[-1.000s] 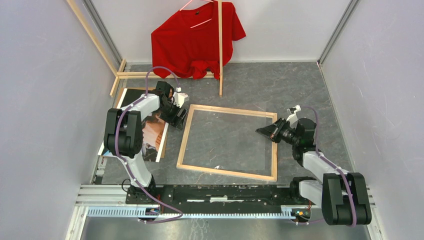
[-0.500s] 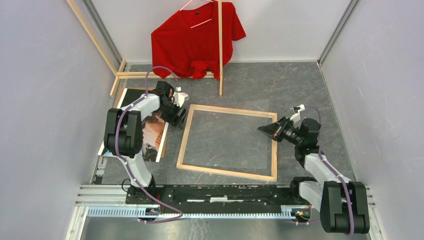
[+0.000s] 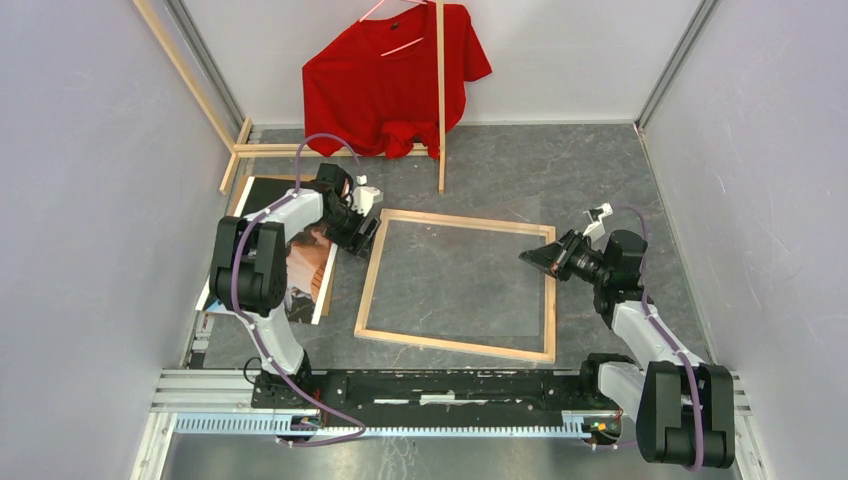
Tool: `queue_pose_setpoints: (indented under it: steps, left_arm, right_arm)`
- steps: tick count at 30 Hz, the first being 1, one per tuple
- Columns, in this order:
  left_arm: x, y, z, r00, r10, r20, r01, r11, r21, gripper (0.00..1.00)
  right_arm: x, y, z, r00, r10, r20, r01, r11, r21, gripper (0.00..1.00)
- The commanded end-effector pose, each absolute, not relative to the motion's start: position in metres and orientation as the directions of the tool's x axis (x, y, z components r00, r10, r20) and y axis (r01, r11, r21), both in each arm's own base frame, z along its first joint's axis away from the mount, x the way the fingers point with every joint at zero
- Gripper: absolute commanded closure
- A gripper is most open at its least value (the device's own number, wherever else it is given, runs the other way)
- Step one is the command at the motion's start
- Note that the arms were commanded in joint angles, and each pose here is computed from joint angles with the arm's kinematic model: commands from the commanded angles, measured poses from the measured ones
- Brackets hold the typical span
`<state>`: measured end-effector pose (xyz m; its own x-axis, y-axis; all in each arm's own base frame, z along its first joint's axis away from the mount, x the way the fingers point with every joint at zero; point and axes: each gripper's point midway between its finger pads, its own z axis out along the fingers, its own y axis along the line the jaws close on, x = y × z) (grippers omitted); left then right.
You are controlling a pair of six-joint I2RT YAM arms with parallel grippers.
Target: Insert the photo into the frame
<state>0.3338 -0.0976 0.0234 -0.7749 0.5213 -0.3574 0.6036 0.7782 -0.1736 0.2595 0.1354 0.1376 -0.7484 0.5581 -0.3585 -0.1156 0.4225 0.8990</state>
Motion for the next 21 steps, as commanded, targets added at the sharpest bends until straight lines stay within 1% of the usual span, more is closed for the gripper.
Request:
queue_pose_setpoints:
  steps: [1,10,21]
  left_arm:
    - [0.3325,-0.1070,0.0221,-0.777,0.507,-0.373,0.599,0.778,-0.189,0.18]
    - [0.3377,-0.1088,0.0274,-0.773,0.501,-0.390,0.598,0.781,-0.181,0.17]
    - [0.3415,-0.1078,0.0278,-0.774,0.499,-0.390,0.593,0.786,-0.173,0.16]
  right_arm:
    - [0.2620,0.1375,0.1549,-0.748,0.535,-0.393,-0.182,0.404,0.896,1.00]
    - [0.2568,0.1388,0.1623,-0.756,0.534,-0.377,-0.186,0.377,0.907,1.00]
    - [0.2534,0.1352,0.1580,-0.761,0.526,-0.379,-0.177,0.395,0.902,1.00]
